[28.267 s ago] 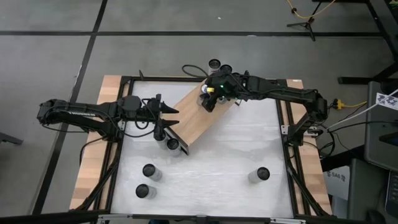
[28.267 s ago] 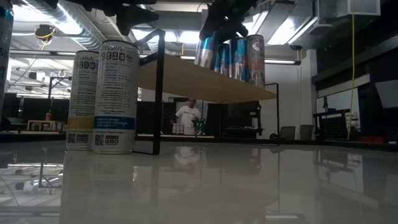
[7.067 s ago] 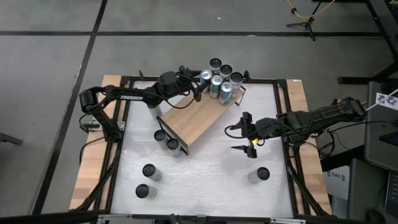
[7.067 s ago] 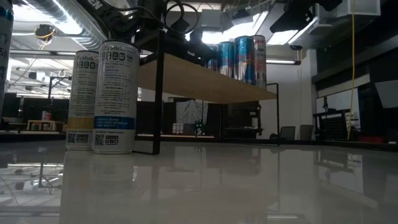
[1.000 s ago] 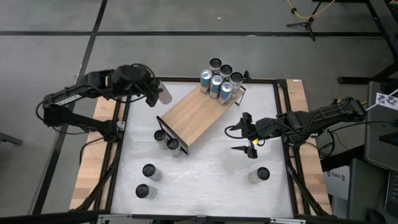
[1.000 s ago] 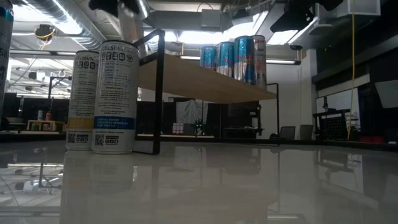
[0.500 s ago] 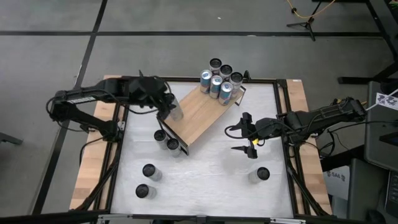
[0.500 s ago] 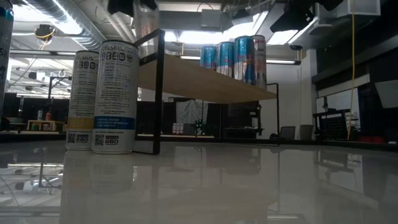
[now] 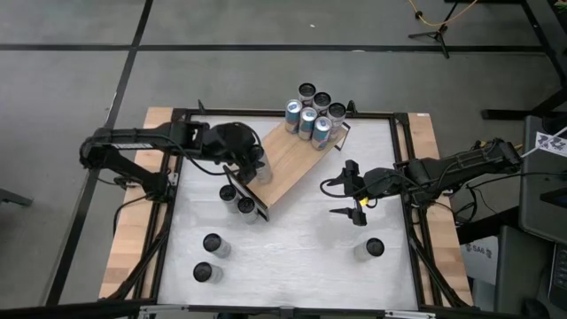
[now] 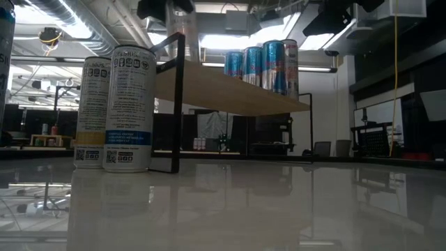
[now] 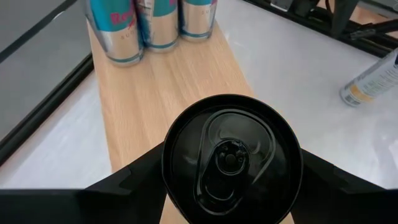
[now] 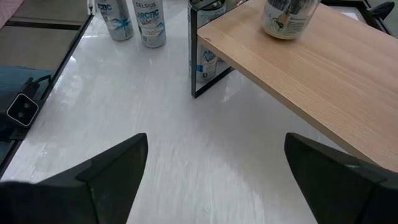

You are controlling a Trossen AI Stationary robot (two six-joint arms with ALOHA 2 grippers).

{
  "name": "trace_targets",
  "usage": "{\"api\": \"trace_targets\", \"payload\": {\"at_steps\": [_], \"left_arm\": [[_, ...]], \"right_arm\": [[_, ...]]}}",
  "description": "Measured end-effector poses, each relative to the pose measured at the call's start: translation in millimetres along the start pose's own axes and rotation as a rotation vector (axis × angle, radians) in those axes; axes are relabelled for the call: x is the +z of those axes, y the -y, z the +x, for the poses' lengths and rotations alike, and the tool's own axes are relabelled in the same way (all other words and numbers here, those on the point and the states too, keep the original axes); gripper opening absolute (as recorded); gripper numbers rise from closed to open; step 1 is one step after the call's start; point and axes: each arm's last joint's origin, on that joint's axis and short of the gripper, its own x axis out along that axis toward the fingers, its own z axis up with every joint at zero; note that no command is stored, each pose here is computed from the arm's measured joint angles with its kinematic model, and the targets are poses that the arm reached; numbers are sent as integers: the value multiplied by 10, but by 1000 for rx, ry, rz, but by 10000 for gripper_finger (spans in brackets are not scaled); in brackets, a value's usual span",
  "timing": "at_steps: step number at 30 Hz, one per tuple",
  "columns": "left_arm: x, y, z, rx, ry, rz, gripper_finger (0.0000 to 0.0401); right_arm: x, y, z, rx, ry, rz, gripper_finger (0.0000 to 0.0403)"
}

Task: Place canned beverage on shelf
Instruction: Put the white-yellow soda can on the shelf

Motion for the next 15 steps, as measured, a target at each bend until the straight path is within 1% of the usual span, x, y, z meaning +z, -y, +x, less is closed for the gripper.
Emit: {"api": "trace_targets", "payload": {"at_steps": [7,15], "left_arm": [[-8,27,-3,-1,3,7,248],[-8,28,-2,-4,2,4,288]], "right_arm": [[0,0,0,0,0,0,374],[0,0,0,0,0,0,374]]}}
